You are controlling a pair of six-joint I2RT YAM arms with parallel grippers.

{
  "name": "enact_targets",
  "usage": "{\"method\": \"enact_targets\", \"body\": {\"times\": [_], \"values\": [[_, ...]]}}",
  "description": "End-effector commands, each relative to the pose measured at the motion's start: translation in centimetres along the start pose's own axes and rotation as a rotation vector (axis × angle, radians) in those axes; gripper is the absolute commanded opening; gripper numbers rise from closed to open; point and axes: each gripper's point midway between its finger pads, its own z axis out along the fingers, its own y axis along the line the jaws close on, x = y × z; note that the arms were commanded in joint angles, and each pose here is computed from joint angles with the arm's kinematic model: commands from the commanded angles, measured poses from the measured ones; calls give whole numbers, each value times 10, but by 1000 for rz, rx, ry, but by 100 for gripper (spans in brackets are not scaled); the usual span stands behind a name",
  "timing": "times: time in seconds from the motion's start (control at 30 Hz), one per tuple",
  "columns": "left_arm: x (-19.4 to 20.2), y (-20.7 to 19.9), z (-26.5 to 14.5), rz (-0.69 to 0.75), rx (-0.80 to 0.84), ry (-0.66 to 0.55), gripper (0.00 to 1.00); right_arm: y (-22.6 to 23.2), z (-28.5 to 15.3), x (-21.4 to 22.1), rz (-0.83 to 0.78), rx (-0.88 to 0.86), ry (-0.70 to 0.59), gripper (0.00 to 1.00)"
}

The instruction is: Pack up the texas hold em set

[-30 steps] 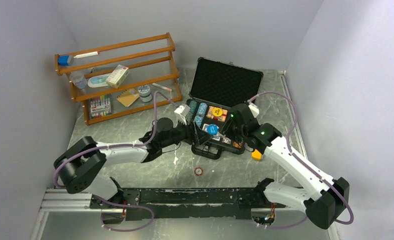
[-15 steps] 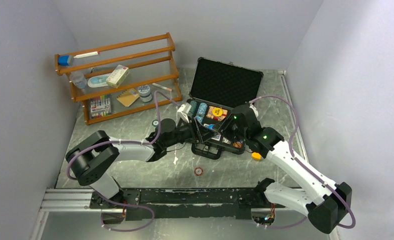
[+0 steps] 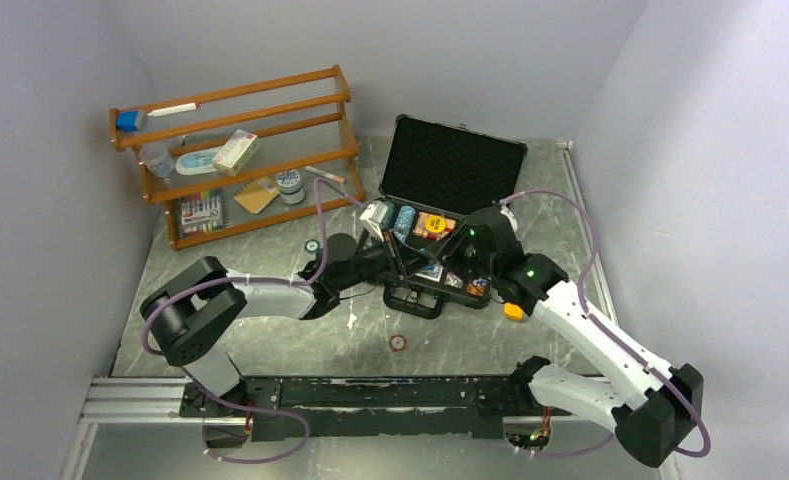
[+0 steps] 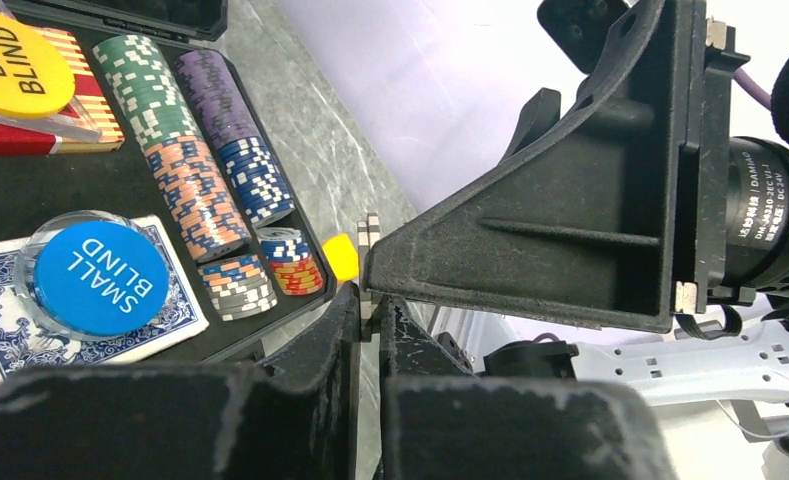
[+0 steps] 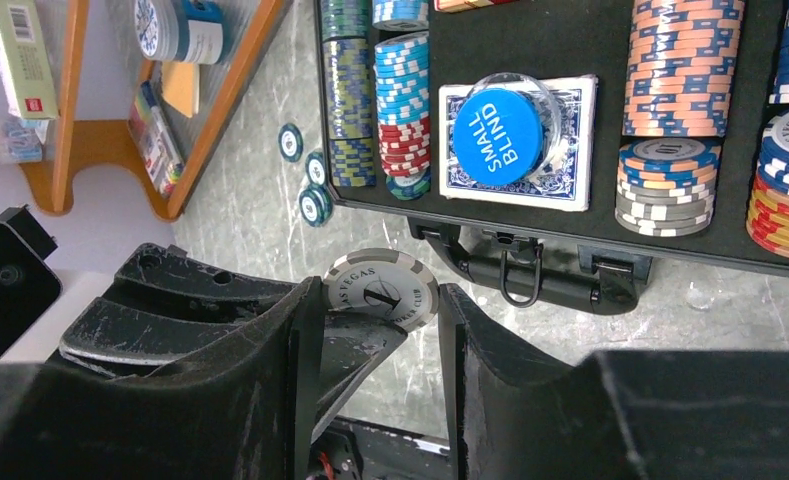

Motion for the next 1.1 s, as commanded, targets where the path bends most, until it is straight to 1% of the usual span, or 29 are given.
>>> {"method": "enact_targets", "body": {"times": [0.0,0.03,0.07,0.1,0.17,0.27,0.3,0.4,0.47,0.57,0.73,0.83,0.9,1.0,1.07], "values": [[-21,-17,8,70,47,-67,7,3,3,-5,-41,-9,-14,50],[-19,-17,8,98,48,-55,7,3,4,-11,-69,3,-31,57],[-17,-18,7,141,54,-34,7,3,7,-19,-103,24,-46,63],[-11,-15,7,185,48,8,7,0,10,-27,-136,53,-57,66],[-2,-13,7,298,60,81,7,-6,15,-45,-176,88,-78,70],[13,-14,2,471,114,194,7,-17,22,-77,-170,94,-114,71],[18,-12,-1,556,138,233,7,-22,23,-86,-163,96,-124,71],[28,-12,-8,713,202,345,7,-36,25,-107,-131,103,-144,70],[40,-12,-11,795,267,446,7,-53,26,-114,-92,113,-142,70],[51,-4,-6,894,279,541,7,-82,23,-122,-9,135,-158,69],[61,18,12,981,254,672,7,-120,12,-126,80,183,-206,69],[71,29,22,988,259,738,7,-133,7,-123,104,204,-211,69],[81,38,26,961,253,789,7,-141,5,-121,116,214,-210,69],[93,42,30,943,272,820,7,-148,3,-118,128,217,-207,69],[94,46,34,951,255,817,7,-151,3,-117,131,220,-202,69]]}}
